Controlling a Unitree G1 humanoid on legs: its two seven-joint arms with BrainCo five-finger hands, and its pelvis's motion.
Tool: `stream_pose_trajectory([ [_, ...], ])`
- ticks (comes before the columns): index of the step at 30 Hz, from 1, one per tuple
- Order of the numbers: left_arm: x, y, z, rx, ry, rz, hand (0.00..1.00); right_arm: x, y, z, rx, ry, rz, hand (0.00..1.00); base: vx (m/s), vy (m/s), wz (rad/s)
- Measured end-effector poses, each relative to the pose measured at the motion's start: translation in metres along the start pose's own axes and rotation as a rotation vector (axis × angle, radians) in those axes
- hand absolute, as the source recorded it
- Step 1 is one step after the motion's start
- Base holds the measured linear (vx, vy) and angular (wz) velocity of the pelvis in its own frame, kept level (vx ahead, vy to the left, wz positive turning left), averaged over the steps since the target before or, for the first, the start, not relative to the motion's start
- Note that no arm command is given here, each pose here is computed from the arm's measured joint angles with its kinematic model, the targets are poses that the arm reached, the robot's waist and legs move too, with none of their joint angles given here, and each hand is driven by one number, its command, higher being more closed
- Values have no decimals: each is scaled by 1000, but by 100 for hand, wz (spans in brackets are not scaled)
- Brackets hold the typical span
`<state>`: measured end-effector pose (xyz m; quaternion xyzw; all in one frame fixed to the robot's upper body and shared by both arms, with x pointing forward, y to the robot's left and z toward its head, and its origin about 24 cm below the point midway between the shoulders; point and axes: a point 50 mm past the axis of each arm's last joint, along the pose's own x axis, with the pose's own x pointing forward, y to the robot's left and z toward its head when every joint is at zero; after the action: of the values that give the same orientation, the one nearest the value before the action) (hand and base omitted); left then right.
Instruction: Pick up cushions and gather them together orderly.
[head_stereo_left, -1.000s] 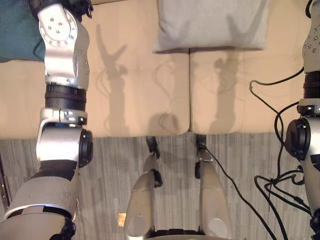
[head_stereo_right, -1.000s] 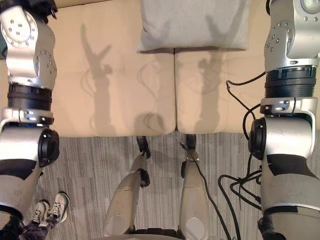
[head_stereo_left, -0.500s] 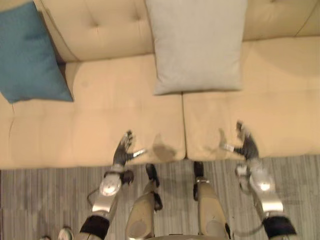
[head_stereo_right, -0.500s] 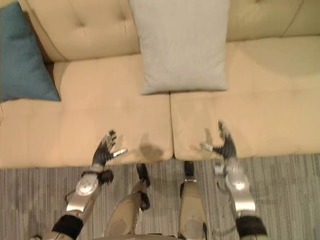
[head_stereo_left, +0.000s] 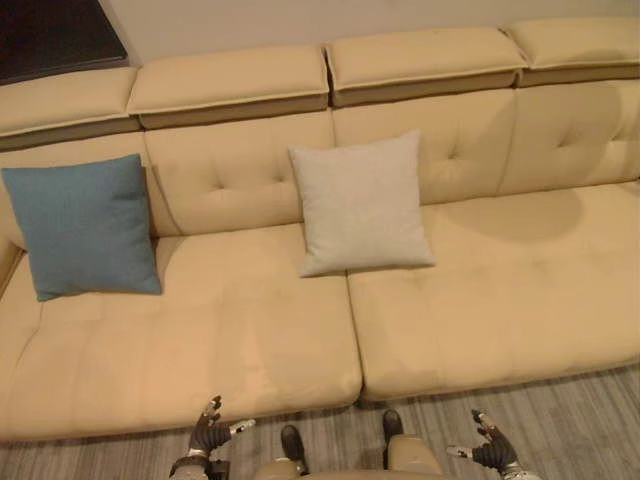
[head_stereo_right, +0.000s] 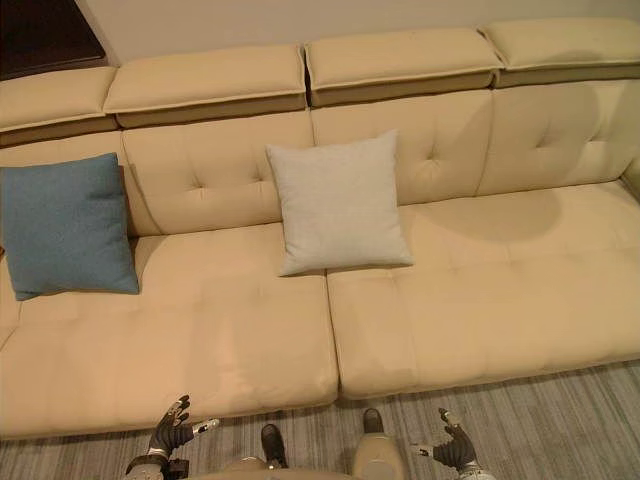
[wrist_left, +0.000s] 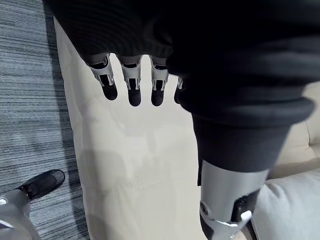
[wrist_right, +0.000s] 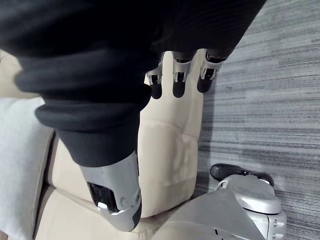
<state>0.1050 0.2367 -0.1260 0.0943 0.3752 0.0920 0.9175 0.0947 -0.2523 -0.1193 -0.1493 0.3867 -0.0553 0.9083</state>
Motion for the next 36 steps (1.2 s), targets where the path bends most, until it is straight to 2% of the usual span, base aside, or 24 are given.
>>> stream_pose_trajectory([
  [5,14,-11,44,-47,-154,-10,0,9,20,27,30,-89,26,0,-73,-56,-38],
  [8,13,-16,52,-54,-185,-21,0,2,33,17,31,-55,64,0,-115,-215,51],
  [10,15,-18,59,-64,-204,-16,0,4,33,20,28,-64,59,0,-188,-292,43],
  [12,14,-36,64,-119,-212,-44,0,7,25,31,29,-104,19,0,-298,-301,-15],
  [15,12,-46,61,-130,-193,-71,0,16,20,48,32,-148,6,0,-348,-229,4],
  [21,11,-43,63,-127,-208,-66,0,15,19,45,96,-137,-31,0,-259,-47,24],
  [29,9,-42,59,-121,-199,-64,0,16,28,43,121,-113,-15,0,-158,171,-33],
  [36,9,-43,75,-113,-266,-77,0,21,32,57,171,-147,-23,0,-5,106,-109],
])
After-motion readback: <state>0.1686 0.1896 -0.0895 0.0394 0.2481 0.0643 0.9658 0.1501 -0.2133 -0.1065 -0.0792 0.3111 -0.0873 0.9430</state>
